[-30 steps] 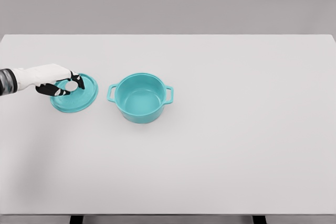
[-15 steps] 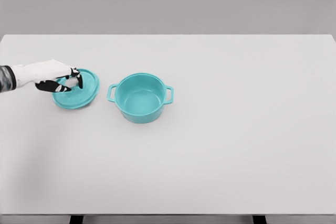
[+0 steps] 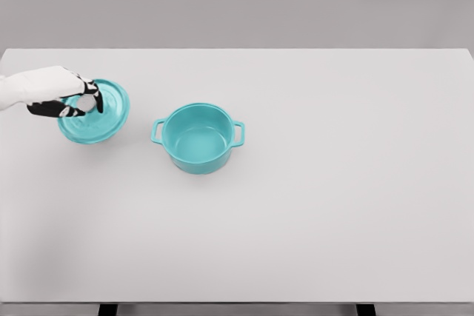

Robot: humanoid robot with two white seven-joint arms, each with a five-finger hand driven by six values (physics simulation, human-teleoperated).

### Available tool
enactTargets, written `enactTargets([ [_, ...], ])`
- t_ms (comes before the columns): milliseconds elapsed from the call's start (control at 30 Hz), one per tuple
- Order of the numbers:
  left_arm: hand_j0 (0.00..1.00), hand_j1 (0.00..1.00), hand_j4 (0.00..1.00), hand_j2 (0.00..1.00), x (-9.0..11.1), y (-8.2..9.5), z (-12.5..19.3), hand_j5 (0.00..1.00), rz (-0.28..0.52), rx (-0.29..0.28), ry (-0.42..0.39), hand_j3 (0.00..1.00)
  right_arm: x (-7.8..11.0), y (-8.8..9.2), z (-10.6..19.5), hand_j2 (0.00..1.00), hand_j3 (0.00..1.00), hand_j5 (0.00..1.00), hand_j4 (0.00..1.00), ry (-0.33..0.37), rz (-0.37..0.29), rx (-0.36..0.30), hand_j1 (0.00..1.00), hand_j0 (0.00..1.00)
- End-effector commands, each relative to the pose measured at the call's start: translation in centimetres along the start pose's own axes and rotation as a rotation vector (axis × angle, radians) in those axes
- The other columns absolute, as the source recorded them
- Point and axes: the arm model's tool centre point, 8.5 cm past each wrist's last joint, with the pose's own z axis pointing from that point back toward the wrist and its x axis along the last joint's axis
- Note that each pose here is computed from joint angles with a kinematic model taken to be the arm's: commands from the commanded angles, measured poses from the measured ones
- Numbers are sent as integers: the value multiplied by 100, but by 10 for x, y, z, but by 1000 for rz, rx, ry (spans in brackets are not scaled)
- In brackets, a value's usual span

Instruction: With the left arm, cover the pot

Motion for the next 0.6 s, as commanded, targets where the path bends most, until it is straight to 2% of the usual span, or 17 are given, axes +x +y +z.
enactTargets([
  [0,49,49,49,49,7,9,7,49,-26,10,-14,49,0,0,0,100,100,100,100,0,1,0,100,100],
  [233,49,49,49,49,31,23,6,49,-86,26,-79,49,0,0,0,100,100,100,100,0,1,0,100,100],
  [567,49,49,49,49,55,34,-4,49,-140,48,-141,49,0,0,0,100,100,100,100,0,1,0,100,100],
])
